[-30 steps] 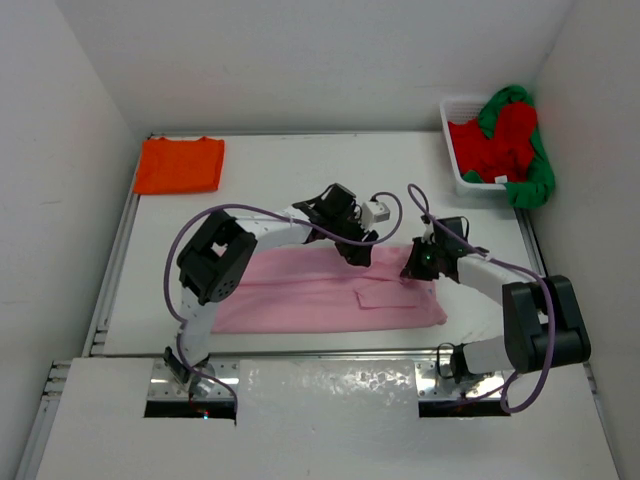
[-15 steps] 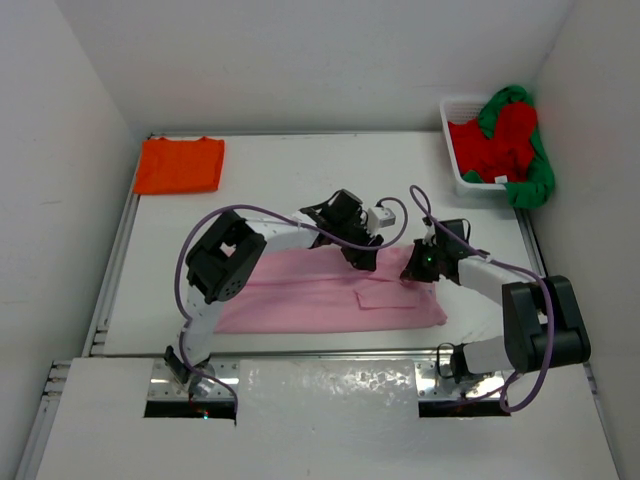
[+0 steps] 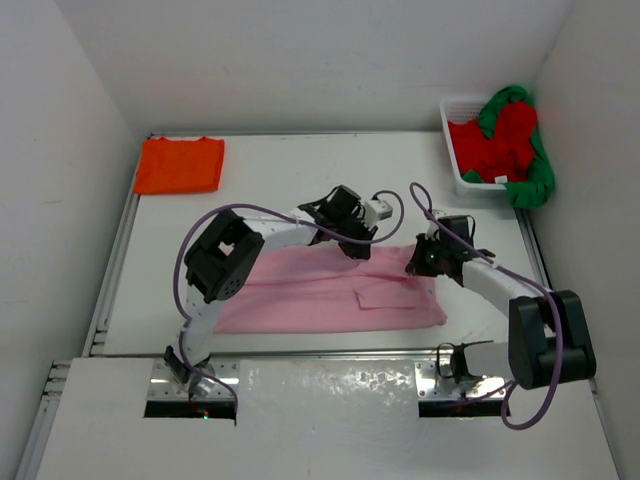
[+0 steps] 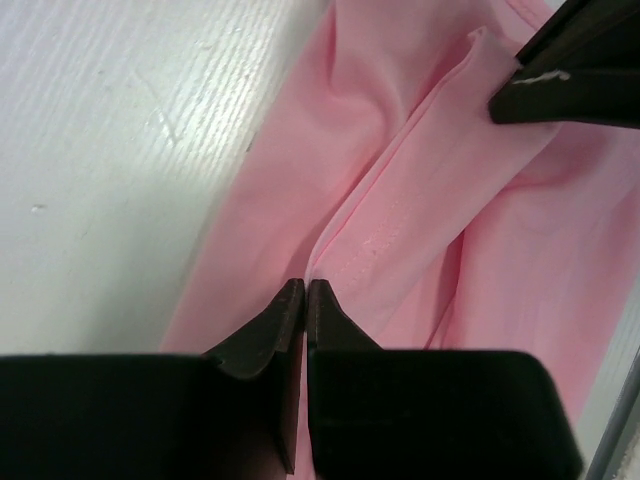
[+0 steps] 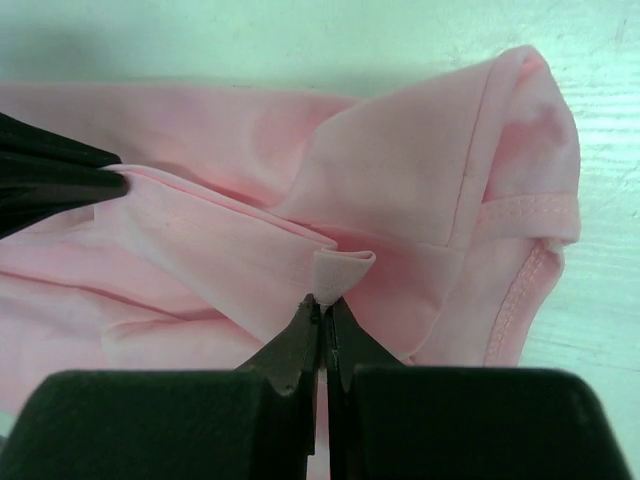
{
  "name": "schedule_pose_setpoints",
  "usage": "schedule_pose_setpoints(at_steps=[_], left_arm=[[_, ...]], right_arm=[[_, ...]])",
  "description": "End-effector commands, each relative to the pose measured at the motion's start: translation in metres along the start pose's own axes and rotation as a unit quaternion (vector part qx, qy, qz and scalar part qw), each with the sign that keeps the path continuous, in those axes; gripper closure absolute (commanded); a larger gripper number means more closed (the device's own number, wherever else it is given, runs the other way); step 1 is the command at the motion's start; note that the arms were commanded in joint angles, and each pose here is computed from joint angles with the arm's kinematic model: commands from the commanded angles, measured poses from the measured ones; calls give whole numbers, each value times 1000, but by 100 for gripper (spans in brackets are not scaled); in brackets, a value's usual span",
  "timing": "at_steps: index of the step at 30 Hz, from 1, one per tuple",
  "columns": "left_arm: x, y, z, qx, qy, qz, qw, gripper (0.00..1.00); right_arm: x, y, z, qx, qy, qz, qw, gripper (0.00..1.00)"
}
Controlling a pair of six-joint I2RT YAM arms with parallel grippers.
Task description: Fold and stack the t-shirts
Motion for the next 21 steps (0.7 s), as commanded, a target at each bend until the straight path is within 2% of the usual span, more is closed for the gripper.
schedule_pose_setpoints(at_steps=[1, 7, 12, 16, 21], left_arm=[[7, 22, 20, -27, 5, 27, 999, 100], [6, 29, 19, -29, 24, 41, 998, 100], [16, 29, 15, -26, 45, 66, 996, 100], [23, 29, 10, -17, 46, 92, 994, 100], [25, 25, -1, -7, 53, 101, 993, 100]], right_arm=[[9, 3, 22, -32, 36, 10, 999, 100], [12, 9, 40, -81, 62, 10, 995, 100], [11, 0, 47, -78, 70, 2, 994, 100], [6, -4, 52, -99, 69, -11, 993, 100], [-1, -15, 49, -88, 67, -23, 994, 99]])
Point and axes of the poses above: each gripper's point midway between its finger pads, its own y axis back along the fingers, its own x axis along the line the jaws close on, z = x × y, the point moved 3 cm from there along y, back along the fingers, and after that the axes turned 14 degrees about -y, right-handed, at the moved point
